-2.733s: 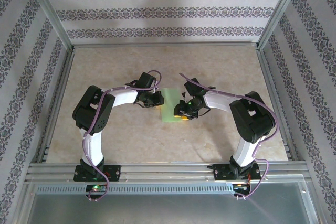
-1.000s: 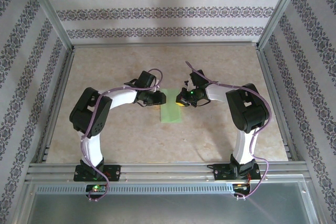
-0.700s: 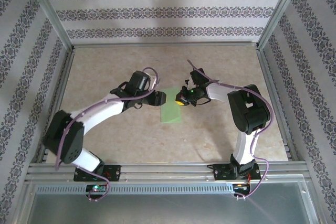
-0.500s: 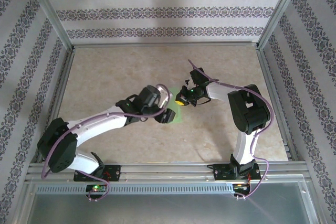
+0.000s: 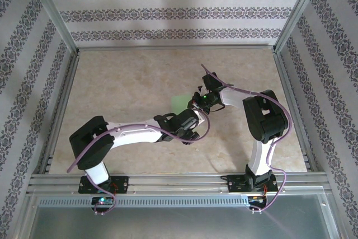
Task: Fold a paper plane with a square sheet of paper (fold left side to right side)
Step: Fold the triangle a second time at the center of the table.
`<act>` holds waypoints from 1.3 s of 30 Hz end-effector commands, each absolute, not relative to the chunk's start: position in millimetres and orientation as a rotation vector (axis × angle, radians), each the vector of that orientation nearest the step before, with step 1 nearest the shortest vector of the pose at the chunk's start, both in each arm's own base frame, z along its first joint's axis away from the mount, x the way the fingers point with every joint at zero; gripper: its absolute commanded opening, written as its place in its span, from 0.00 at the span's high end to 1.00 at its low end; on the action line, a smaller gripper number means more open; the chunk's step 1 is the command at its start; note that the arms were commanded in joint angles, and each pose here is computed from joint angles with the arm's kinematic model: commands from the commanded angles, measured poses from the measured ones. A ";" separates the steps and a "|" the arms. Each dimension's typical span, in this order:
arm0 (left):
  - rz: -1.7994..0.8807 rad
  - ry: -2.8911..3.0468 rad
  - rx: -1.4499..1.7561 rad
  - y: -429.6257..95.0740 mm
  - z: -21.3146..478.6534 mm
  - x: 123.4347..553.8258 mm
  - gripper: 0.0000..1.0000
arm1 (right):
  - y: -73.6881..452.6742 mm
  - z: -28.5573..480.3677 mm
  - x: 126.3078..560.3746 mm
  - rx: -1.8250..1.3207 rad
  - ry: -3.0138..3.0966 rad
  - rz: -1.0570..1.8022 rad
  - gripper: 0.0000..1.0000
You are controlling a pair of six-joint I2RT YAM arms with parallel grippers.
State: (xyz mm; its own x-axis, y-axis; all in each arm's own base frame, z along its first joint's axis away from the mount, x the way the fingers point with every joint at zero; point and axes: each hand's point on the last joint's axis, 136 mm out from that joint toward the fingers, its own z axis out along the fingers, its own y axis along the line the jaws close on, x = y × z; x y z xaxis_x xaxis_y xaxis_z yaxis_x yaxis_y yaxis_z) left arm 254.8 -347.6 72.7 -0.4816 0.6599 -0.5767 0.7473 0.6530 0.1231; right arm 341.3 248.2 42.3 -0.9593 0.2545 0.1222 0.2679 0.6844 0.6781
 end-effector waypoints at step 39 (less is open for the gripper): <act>-0.374 2.356 0.915 -349.6 74.4 280.8 1.00 | 166.4 106.0 364.0 -0.544 -3.123 -1.250 0.50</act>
